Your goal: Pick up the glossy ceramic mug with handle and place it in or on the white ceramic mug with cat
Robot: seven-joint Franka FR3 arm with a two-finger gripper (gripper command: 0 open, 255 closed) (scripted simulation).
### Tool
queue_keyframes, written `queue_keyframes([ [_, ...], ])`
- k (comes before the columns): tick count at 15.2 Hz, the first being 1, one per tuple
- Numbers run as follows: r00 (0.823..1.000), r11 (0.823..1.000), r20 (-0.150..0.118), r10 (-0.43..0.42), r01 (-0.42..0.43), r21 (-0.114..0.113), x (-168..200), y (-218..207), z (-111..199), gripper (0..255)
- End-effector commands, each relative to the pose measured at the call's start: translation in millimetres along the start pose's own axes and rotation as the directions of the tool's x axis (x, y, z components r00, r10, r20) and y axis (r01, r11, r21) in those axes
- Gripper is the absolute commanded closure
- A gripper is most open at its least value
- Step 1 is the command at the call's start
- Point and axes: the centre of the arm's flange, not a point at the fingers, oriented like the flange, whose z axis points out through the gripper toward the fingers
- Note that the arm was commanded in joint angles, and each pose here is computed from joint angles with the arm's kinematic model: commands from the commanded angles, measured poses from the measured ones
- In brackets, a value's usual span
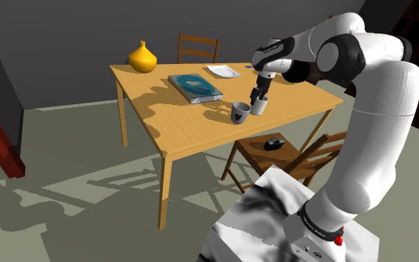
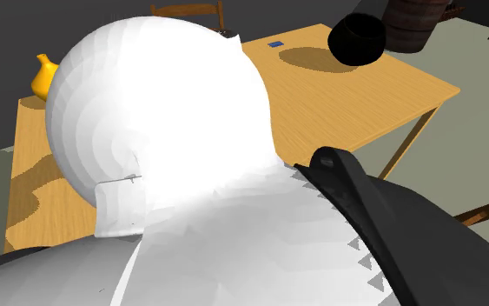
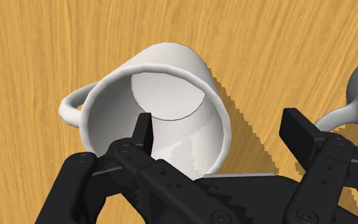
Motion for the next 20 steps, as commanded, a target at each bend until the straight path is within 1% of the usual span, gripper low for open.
queue_keyframes([
  [1, 1.000, 1.000, 0.000, 0.000, 0.000, 0.000, 0.1, -0.9, 8.2, 0],
  [8, 1.000, 1.000, 0.000, 0.000, 0.000, 0.000, 0.1, -0.9, 8.2, 0],
  [9, 1.000, 1.000, 0.000, 0.000, 0.000, 0.000, 0.1, -0.9, 8.2, 255],
  [18, 1.000, 1.000, 0.000, 0.000, 0.000, 0.000, 0.1, -0.9, 8.2, 255],
  [20, 1.000, 1.000, 0.000, 0.000, 0.000, 0.000, -0.1, -0.4, -2.3, 255],
])
